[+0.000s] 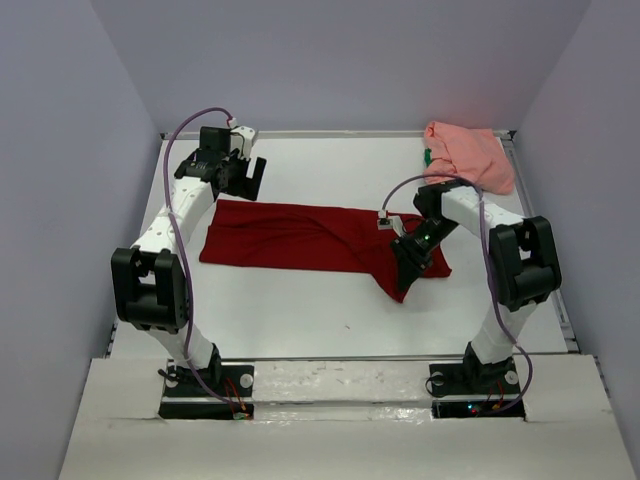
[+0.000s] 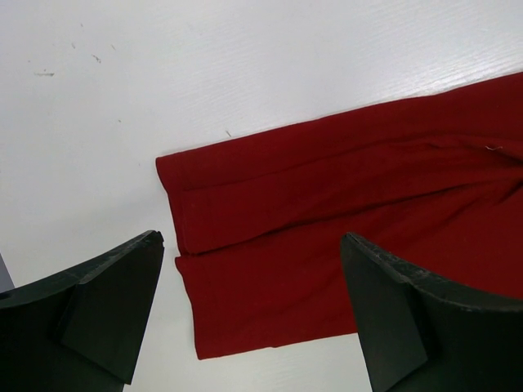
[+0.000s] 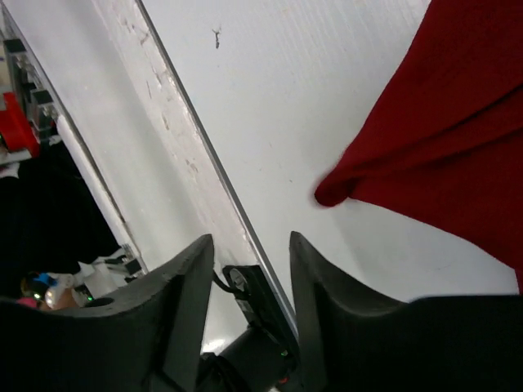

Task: Fold and stack the t-shirts
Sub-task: Fold the other side of the tshirt into a rectangle

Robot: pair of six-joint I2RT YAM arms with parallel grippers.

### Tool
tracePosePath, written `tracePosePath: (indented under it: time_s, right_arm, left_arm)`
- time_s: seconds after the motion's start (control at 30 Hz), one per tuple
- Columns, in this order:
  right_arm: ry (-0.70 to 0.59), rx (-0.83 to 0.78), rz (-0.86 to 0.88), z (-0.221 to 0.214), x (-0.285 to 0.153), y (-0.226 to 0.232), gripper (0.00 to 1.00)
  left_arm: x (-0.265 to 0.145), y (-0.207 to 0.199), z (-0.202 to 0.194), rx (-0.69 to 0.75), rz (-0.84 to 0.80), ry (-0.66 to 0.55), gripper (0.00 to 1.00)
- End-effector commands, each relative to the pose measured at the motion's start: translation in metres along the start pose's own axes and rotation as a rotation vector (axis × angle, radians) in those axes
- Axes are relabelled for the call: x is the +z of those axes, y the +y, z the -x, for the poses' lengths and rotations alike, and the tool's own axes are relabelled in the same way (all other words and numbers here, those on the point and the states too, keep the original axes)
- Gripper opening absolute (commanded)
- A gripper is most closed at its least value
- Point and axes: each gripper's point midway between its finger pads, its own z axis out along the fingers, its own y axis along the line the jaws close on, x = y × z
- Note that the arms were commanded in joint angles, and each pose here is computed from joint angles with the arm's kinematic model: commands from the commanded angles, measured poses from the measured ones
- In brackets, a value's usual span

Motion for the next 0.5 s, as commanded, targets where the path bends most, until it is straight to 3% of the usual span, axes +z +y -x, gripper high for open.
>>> tracePosePath:
  time_s: [0.0,0.1,0.17,0.47]
  right_arm:
    - [0.013,0.013,0.026,-0.002,-0.002,0.012,0.60]
    - [0.005,0.007,0.032,0.002,-0.004,0.014,0.85]
    - [0.000,0.003,0.024,0.004,-0.007,0.015,0.93]
    - [-0.130,-0.077,-0.140,0.056,-0.023,-0.016,0.92]
  left_arm:
    - [-0.017,-0.002,0.016,0.022,0.003,-0.068,0.99]
    - [-0.017,-0.003,0.016,0.024,0.004,-0.068,0.99]
    - [-0.018,-0.003,0.016,0.024,0.004,-0.069,0.99]
    - [-0.018,-0.005,0.016,0.024,0.001,-0.073,0.99]
